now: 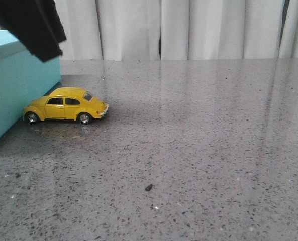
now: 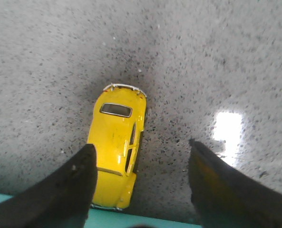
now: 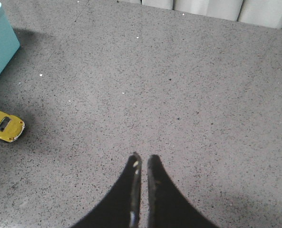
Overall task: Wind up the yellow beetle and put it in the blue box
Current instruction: 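Lower the left gripper over the beetle and close on it, then lift the beetle with the left gripper and move it over the box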
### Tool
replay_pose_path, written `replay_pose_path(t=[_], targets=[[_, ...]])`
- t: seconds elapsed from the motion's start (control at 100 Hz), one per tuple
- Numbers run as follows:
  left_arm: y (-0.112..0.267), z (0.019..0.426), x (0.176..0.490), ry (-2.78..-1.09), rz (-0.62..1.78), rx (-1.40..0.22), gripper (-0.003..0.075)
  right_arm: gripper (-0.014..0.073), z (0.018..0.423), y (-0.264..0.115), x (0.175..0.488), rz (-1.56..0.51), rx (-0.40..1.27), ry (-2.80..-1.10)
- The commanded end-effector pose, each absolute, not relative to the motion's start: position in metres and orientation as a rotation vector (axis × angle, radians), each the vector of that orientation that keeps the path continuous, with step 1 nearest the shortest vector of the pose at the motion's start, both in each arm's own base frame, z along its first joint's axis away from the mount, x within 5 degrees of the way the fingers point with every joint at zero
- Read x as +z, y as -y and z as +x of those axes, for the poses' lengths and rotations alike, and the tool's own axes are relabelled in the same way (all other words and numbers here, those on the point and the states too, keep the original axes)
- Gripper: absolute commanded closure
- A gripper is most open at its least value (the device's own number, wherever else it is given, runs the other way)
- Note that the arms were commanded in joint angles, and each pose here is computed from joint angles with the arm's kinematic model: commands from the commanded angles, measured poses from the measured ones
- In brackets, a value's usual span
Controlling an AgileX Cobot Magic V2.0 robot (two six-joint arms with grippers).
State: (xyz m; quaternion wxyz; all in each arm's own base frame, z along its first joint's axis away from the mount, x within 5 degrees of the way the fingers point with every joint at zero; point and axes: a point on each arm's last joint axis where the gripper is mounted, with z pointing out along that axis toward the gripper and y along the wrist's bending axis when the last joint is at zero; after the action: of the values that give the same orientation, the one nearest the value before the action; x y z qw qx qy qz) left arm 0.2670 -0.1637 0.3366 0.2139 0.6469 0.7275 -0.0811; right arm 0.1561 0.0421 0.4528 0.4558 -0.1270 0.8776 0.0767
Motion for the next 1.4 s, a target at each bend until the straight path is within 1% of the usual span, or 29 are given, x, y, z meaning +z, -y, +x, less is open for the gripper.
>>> replay_pose_path(t=[0.0,0.13,0.36,0.72,0.77,0.84,1.01,1.06,1.18,1.23,1.3,1.39], targets=[[0.169,0.267,0.350,-1.909,1.810,-0.217,0.0302,0.0643,0.152,-0.041,0.467,-0.311,0.193,-2.053],[0.174,0.278,0.339,-1.880,1.842,-0.194,0.0302,0.0643,0.152,-0.041,0.467,-0.313,0.191,-2.052],[0.178,0.294,0.322,-1.891,1.844,-0.146,0.0302,0.0643,0.152,-0.042,0.467,-0.318,0.193,-2.053],[0.177,0.310,0.300,-1.959,1.836,-0.164,0.0305,0.0643,0.152,-0.042,0.467,-0.322,0.200,-2.052],[0.178,0.311,0.298,-1.965,1.840,-0.168,0.0321,0.0643,0.152,-0.042,0.467,-0.322,0.200,-2.052],[0.178,0.311,0.298,-1.966,1.839,-0.174,0.0363,0.0643,0.152,-0.042,0.467,-0.322,0.200,-2.052],[0.178,0.311,0.297,-1.969,1.838,-0.183,0.0529,0.0643,0.152,-0.042,0.467,-0.322,0.200,-2.052],[0.179,0.311,0.297,-1.969,1.836,-0.188,0.0568,0.0643,0.152,-0.042,0.467,-0.322,0.200,-2.052],[0.179,0.310,0.299,-1.975,1.825,-0.192,0.0618,0.0643,0.152,-0.042,0.467,-0.322,0.200,-2.052],[0.179,0.309,0.304,-1.959,1.818,-0.188,0.0630,0.0643,0.152,-0.042,0.467,-0.322,0.200,-2.052],[0.181,0.308,0.322,-1.915,1.775,-0.197,0.0641,0.0643,0.152,-0.042,0.467,-0.322,0.200,-2.052],[0.182,0.307,0.359,-1.867,1.653,-0.192,0.0641,0.0643,0.152,-0.042,0.467,-0.324,0.199,-2.050]])
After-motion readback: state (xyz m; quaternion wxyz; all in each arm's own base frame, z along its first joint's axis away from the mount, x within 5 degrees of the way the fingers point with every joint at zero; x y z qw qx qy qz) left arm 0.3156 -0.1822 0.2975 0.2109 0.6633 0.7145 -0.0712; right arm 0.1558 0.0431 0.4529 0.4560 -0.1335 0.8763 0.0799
